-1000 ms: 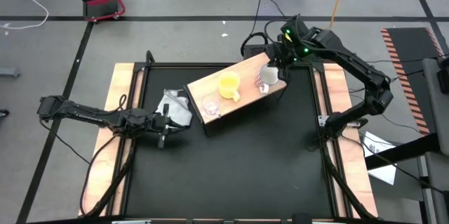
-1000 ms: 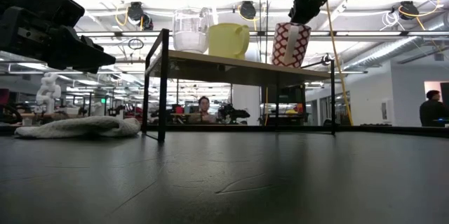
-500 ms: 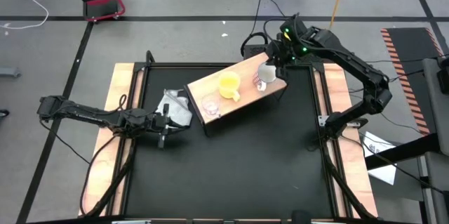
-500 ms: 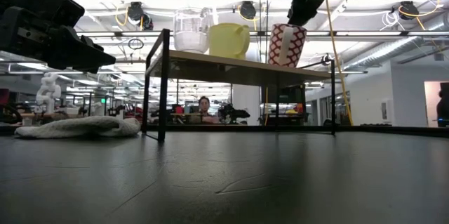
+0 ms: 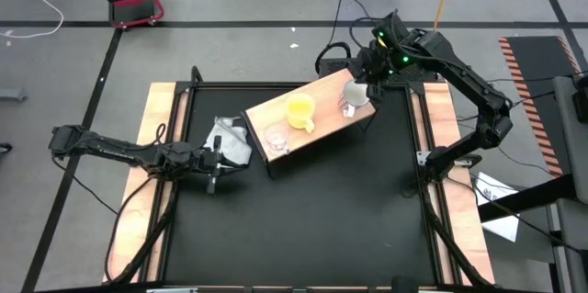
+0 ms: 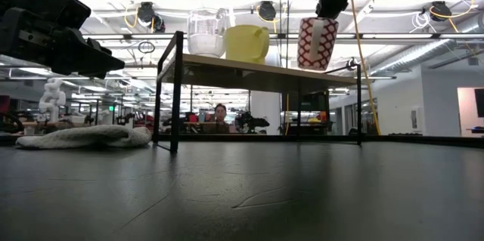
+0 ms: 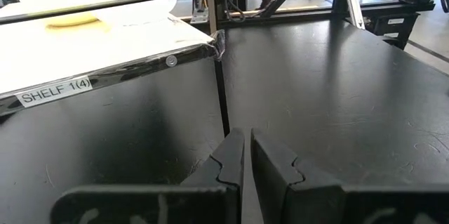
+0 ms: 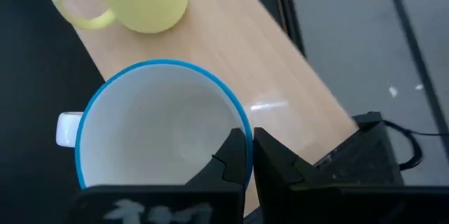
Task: Stack small to large cups/mugs on shelf
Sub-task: Put the white and red mug on the shelf
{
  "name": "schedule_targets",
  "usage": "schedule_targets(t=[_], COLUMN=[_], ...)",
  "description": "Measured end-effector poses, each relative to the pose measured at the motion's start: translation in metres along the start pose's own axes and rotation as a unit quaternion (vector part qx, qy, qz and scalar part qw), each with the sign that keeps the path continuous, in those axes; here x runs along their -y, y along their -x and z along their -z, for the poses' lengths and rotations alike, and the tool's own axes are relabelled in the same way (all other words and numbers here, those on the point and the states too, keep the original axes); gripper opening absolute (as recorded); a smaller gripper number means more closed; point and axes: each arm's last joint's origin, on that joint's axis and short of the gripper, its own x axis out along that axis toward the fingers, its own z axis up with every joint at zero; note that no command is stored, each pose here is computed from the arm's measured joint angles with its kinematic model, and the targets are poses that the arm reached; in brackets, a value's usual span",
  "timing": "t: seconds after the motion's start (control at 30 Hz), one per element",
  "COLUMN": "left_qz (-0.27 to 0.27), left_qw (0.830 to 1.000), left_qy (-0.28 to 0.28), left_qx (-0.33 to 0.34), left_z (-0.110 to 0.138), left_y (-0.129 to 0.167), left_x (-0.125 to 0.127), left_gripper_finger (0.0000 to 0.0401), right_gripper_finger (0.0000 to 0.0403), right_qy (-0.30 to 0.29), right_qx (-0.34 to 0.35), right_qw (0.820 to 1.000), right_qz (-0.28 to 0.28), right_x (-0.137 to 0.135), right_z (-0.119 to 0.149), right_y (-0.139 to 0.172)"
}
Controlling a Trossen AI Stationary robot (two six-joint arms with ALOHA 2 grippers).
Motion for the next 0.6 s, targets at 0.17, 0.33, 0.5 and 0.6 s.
schedule_targets(t=[0.17, 0.33, 0.5, 0.6], left_qz=[0.0, 0.0, 0.0, 0.0], left_qw=[1.0, 1.0, 1.0, 1.0], left_qy=[-0.001, -0.008, -0.011, -0.018], left_qx=[0.0, 0.0, 0.0, 0.0], left_z=[0.0, 0.0, 0.0, 0.0], left_y=[0.0, 0.0, 0.0, 0.0], left_x=[0.0, 0.0, 0.0, 0.0], left_gripper_finger=[0.0031, 0.0031, 0.0031, 0.0031], right_gripper_finger=[0.0001, 0.0001, 0.0001, 0.0001], right_qy=[-0.013, -0.017, -0.023, -0.026], right_qx=[-0.034, -0.042, -0.043, -0.043], right_qw=[0.999, 0.999, 0.999, 0.999], right_qz=[-0.009, -0.013, -0.013, -0.012], right_x=[0.006, 0.01, 0.013, 0.014], right_z=[0.003, 0.002, 0.004, 0.004], right_y=[-0.014, -0.022, -0.023, -0.023])
